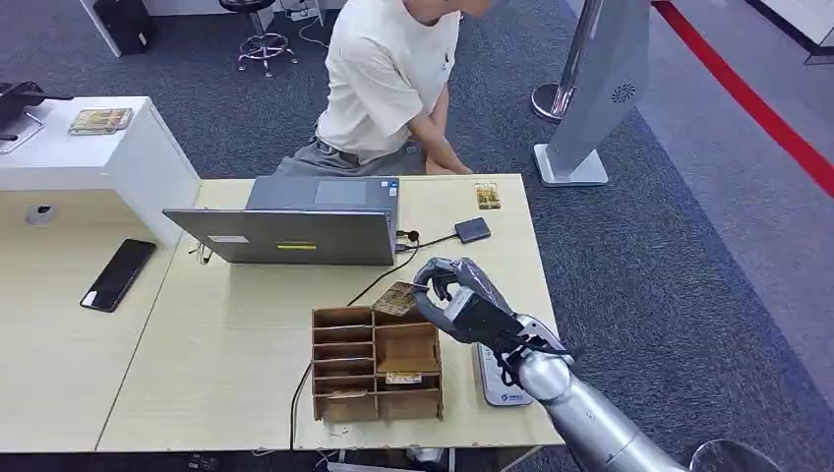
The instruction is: Pass the card to the sensor for recognition and then transmit it.
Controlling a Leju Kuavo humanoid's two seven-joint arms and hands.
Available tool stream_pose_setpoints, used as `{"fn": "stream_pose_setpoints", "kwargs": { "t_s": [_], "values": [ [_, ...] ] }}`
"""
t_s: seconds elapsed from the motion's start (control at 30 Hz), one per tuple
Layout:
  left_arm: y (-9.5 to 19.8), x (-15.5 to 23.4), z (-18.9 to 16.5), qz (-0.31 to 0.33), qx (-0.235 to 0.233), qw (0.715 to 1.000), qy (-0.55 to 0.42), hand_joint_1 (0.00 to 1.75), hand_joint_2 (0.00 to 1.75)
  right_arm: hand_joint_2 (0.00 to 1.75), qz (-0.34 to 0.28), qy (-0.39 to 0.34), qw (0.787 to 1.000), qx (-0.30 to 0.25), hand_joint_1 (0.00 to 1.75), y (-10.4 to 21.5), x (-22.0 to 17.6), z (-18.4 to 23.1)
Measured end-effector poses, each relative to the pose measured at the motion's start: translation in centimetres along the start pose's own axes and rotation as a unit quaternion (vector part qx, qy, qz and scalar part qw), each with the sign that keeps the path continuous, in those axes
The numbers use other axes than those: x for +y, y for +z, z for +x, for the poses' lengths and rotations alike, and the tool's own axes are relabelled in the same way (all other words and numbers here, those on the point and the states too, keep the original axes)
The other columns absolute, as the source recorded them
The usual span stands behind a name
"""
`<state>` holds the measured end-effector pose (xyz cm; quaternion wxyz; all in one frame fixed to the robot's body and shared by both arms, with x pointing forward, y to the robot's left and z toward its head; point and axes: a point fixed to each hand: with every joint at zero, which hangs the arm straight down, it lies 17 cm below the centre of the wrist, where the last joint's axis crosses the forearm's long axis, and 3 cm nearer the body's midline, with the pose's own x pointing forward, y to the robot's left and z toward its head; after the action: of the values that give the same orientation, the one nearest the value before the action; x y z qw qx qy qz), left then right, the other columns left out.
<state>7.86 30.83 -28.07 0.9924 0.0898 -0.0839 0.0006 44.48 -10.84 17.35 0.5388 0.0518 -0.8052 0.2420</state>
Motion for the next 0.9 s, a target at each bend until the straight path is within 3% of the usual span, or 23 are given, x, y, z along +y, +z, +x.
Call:
{"fn": "stream_pose_setpoints", "kwargs": {
  "t_s": [0.53,0.9],
  "values": [
    [0.0,0.1,0.3,0.002,0.0,1.0,-0.008,0.0,0.0,1.75,-0.007,0.026,0.999,-0.034,1.75,-3.0,0.1,1.8],
    [-0.1,0.1,1.4,0.002,-0.006,1.0,-0.017,0.0,0.0,1.75,-0.014,0.065,0.996,-0.065,1.75,-7.1,-0.3,3.7]
  ]
}}
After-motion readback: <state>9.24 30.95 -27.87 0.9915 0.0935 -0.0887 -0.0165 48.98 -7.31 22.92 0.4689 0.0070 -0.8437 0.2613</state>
